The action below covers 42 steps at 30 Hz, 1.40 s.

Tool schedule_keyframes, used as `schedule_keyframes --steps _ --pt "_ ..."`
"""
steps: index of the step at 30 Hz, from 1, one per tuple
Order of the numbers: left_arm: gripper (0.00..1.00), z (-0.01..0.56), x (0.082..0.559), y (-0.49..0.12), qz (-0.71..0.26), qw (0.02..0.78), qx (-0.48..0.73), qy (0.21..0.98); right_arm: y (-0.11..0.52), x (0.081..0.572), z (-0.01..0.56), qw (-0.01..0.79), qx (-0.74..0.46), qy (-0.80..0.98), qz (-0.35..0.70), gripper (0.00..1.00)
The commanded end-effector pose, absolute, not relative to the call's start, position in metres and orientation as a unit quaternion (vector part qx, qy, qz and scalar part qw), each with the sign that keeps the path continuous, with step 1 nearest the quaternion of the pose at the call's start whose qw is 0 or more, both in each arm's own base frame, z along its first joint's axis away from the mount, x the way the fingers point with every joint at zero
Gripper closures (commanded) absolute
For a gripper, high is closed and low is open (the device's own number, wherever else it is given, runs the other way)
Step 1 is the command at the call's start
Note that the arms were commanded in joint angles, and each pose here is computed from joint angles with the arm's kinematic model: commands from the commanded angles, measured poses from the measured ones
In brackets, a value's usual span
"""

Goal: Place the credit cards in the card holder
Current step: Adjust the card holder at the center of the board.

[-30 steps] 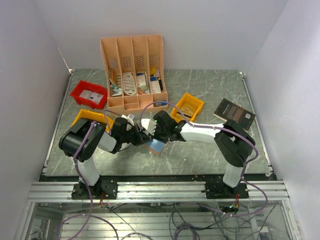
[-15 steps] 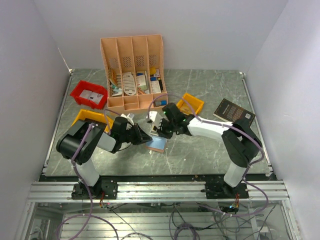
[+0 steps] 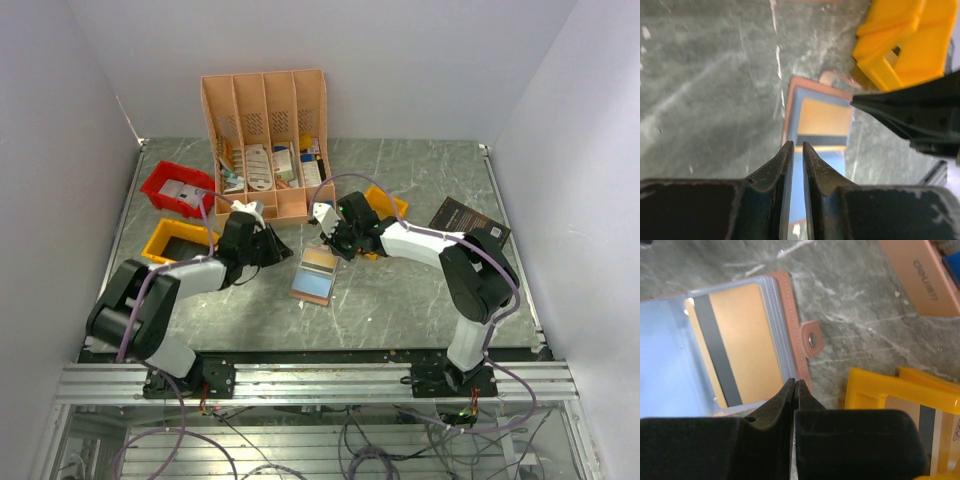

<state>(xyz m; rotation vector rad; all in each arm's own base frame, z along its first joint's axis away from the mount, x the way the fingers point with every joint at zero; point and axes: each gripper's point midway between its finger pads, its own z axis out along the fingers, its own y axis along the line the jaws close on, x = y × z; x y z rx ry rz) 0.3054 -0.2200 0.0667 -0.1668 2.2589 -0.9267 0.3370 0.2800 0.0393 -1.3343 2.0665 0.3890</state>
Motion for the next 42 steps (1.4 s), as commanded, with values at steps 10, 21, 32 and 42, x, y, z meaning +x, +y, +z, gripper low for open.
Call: schedule_keyframes --steps 10,21,32,42 --pt "0.77 0.026 0.336 -0.241 -0.301 0.284 -0.014 0.910 0.272 0.312 0.019 0.251 -0.573 0.763 0.162 1.00" --pt "0.78 0.023 0.329 -0.285 -0.346 0.245 0.035 0.905 0.282 0.283 0.035 0.238 -0.583 0.741 0.234 1.00" --pt "0.77 0.056 0.353 -0.296 -0.336 0.297 0.074 0.891 0.277 0.281 0.078 0.274 -0.570 0.714 0.301 1.00" --pt "0.72 0.138 0.343 -0.169 -0.078 0.421 0.077 0.901 0.285 0.259 0.144 0.333 -0.588 0.634 0.376 0.81"
